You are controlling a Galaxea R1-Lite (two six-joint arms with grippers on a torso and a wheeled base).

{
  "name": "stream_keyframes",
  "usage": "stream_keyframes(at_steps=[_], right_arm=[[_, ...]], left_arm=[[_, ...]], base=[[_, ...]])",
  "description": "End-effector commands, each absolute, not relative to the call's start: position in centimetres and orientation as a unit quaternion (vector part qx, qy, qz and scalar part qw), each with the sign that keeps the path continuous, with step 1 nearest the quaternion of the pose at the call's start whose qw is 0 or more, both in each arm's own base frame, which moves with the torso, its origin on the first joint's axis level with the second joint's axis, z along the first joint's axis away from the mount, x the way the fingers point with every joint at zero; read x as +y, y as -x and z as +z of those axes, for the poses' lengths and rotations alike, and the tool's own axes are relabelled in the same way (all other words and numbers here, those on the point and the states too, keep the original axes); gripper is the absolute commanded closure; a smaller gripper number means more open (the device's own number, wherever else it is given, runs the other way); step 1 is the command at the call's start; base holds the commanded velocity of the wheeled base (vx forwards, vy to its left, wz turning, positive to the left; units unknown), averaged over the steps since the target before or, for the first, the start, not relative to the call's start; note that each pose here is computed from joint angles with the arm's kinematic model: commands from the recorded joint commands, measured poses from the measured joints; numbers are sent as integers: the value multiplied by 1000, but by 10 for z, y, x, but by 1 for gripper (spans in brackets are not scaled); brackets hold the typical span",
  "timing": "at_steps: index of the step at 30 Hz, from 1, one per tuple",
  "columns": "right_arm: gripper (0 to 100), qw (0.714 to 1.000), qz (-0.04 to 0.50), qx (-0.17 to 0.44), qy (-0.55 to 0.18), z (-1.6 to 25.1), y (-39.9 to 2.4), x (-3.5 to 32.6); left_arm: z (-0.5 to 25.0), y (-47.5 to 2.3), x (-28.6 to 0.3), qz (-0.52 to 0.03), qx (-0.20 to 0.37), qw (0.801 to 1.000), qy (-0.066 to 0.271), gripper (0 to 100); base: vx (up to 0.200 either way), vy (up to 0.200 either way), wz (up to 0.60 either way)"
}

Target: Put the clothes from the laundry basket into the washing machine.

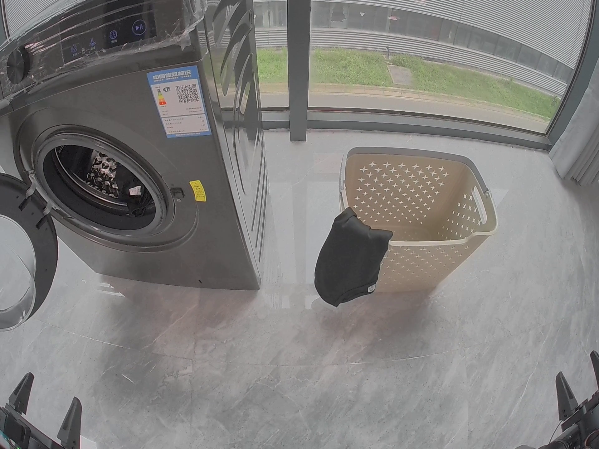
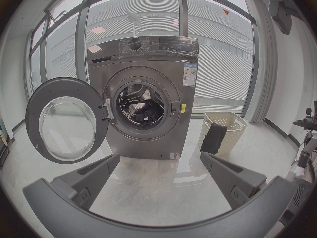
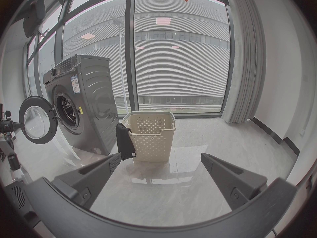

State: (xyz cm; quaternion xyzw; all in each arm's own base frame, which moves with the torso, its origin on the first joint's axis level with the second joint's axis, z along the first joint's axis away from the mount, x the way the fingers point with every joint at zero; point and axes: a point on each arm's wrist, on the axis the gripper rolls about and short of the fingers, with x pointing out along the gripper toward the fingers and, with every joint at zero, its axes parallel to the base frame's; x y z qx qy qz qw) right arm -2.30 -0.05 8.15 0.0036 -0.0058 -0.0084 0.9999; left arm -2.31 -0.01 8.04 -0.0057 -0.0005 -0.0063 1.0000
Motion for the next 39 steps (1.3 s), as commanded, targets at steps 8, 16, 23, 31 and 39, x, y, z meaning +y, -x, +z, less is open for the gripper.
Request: stream_keyframes(at_steps=[8, 16, 23, 31, 39], right_arm=[[0, 1000, -9, -4, -2, 76, 23, 0], [0, 1000, -13, -6, -12, 77, 23, -1], [0, 993, -5, -122, -8, 139, 41, -1], [0, 985, 116, 125, -25, 152, -35, 6], [0, 942, 240, 231, -48, 139, -122, 49]], left_arm=[[76, 23, 0, -5, 2, 1000, -2, 0], [75, 23, 0, -8, 2, 1000, -2, 0], [76, 23, 0, -7, 2, 1000, 2, 0], [76, 23, 0, -8, 2, 1000, 2, 0], [76, 23, 0, -6, 2, 1000, 8, 0]], base=[[50, -75, 0], [0, -150, 0], [0, 0, 0], [0, 0, 0], [0, 0, 0]])
